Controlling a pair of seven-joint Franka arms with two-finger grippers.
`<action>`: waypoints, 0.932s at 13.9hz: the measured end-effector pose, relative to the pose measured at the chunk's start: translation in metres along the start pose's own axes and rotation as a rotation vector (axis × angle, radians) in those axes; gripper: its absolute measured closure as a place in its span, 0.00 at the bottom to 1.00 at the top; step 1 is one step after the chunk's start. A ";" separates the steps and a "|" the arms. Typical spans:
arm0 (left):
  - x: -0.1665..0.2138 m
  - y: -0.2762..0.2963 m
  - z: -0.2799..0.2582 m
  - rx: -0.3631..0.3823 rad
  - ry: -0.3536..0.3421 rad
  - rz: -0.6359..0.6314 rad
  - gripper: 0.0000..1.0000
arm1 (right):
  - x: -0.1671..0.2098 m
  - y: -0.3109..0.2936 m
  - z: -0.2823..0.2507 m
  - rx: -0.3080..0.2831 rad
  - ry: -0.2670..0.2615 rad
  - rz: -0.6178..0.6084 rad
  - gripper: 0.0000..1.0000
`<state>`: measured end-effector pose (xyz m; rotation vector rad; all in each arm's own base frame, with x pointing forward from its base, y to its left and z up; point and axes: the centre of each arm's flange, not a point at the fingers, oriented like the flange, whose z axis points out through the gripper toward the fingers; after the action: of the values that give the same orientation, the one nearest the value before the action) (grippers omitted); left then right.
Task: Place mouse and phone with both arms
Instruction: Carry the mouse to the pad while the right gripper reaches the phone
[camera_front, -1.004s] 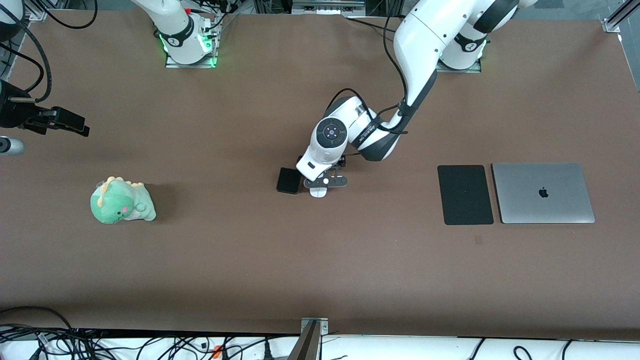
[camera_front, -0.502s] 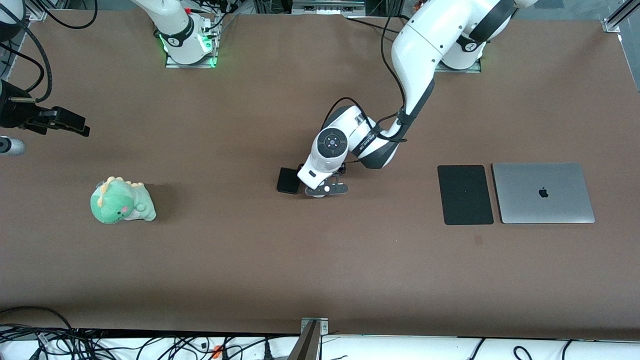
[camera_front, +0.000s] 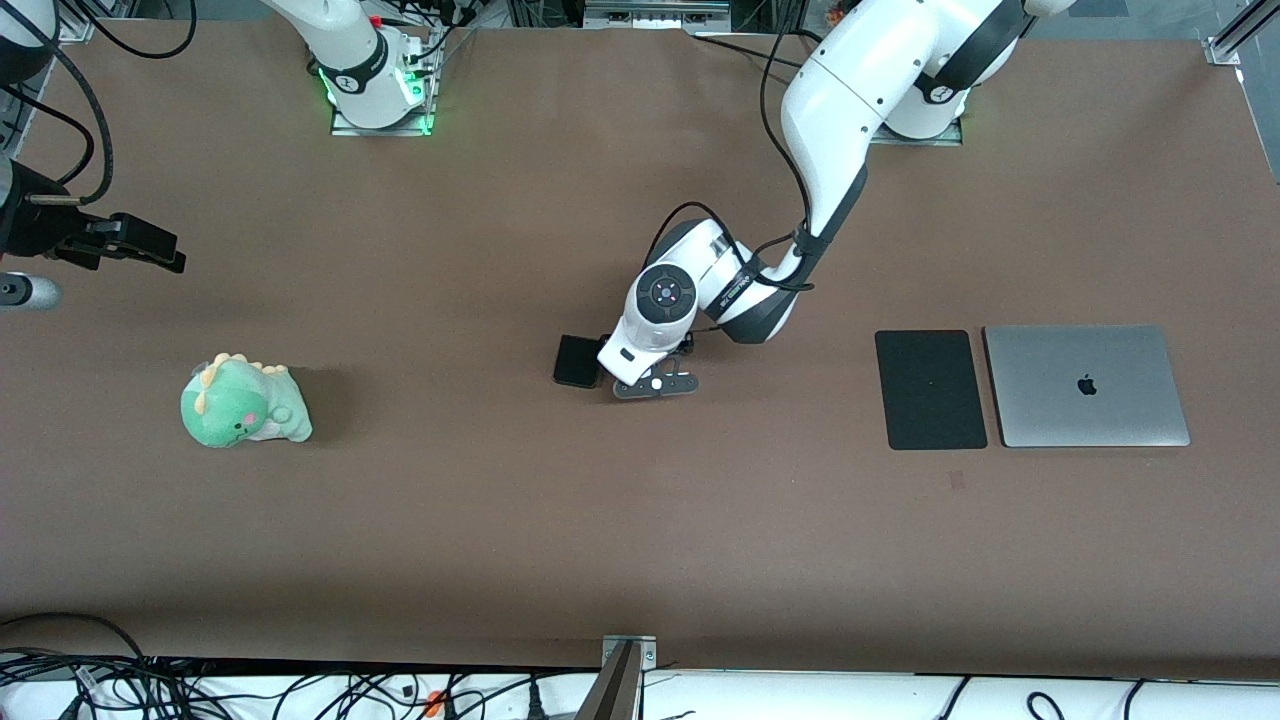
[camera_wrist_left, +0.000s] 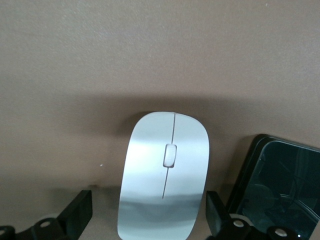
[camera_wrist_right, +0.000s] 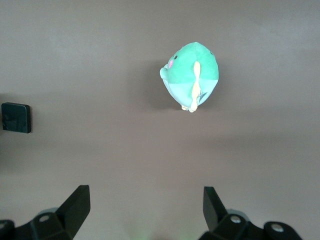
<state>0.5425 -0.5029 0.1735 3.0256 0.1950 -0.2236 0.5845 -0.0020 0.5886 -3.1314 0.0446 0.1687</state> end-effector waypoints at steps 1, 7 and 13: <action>-0.001 0.001 0.000 0.000 0.000 0.000 0.00 | 0.000 -0.001 0.001 -0.001 -0.001 -0.002 0.00; -0.001 0.003 -0.002 -0.004 0.004 -0.008 0.28 | 0.002 -0.003 0.004 -0.002 -0.008 -0.003 0.00; 0.006 0.000 -0.006 -0.002 0.020 -0.017 0.37 | 0.002 -0.006 0.004 -0.003 -0.008 -0.008 0.00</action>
<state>0.5495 -0.5011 0.1787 3.0268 0.2226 -0.1944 0.5865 0.0035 0.5842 -3.1331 0.0311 0.1808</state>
